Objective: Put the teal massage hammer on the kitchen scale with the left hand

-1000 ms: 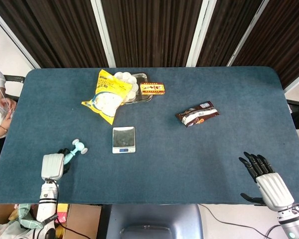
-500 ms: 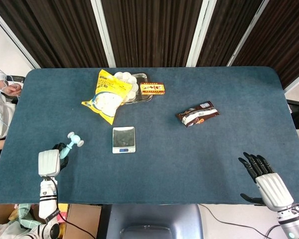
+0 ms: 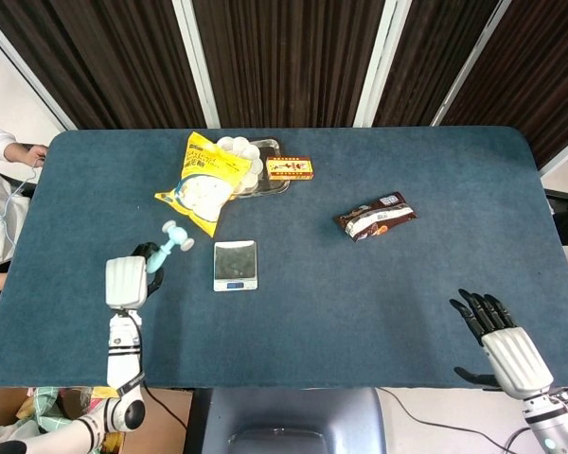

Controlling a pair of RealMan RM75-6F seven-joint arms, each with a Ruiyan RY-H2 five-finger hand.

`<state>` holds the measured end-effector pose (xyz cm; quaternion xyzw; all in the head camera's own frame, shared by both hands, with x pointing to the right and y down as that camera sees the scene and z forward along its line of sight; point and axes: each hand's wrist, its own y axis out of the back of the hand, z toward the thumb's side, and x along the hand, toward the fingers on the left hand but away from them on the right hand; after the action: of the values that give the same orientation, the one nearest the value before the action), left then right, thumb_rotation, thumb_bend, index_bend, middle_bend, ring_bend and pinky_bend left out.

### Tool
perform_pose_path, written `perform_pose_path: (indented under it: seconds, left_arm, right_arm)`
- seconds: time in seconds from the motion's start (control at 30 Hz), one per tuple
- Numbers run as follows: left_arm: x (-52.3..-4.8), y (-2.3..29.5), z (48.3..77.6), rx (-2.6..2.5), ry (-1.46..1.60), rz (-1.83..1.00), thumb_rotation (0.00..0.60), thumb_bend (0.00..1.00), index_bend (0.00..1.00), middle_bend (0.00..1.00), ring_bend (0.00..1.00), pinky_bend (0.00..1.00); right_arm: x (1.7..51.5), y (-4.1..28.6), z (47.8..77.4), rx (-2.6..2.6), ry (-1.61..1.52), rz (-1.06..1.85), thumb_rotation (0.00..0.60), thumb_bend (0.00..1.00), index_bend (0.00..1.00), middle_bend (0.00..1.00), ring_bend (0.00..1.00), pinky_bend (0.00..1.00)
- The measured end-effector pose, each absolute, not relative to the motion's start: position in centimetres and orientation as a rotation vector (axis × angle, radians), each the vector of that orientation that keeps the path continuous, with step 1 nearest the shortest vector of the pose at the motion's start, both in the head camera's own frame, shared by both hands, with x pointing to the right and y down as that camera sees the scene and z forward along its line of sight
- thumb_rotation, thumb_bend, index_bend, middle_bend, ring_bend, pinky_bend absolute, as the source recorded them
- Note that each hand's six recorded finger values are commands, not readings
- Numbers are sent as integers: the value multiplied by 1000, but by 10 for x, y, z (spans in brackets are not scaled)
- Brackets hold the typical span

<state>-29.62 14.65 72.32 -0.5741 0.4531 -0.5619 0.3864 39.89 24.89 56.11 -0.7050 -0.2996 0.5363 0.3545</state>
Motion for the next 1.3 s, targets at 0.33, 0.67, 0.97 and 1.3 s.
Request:
perform_pose_path:
  seconds: [0.33, 0.67, 0.97, 1.3]
  left_arm:
    - [-213, 142, 744, -1536, 1057, -1409, 600, 699, 766, 876, 962, 886]
    - [-202, 146, 760, -1515, 985, -1446, 600, 679, 609, 745, 958, 878]
    - [-191, 148, 753, -1565, 998, -1392, 600, 569, 385, 602, 945, 868]
    - [-185, 149, 754, -1591, 980, -1396, 600, 486, 295, 511, 925, 865]
  right_arm:
    - [406, 246, 561, -1819, -792, 1410, 600, 137, 0, 0, 0, 0]
    - [415, 244, 555, -1811, -825, 1420, 600, 137, 0, 0, 0, 0]
    - [413, 246, 558, -1812, -808, 1433, 600, 137, 0, 0, 0, 0]
    - [415, 244, 554, -1804, -831, 1431, 600, 137, 0, 0, 0, 0]
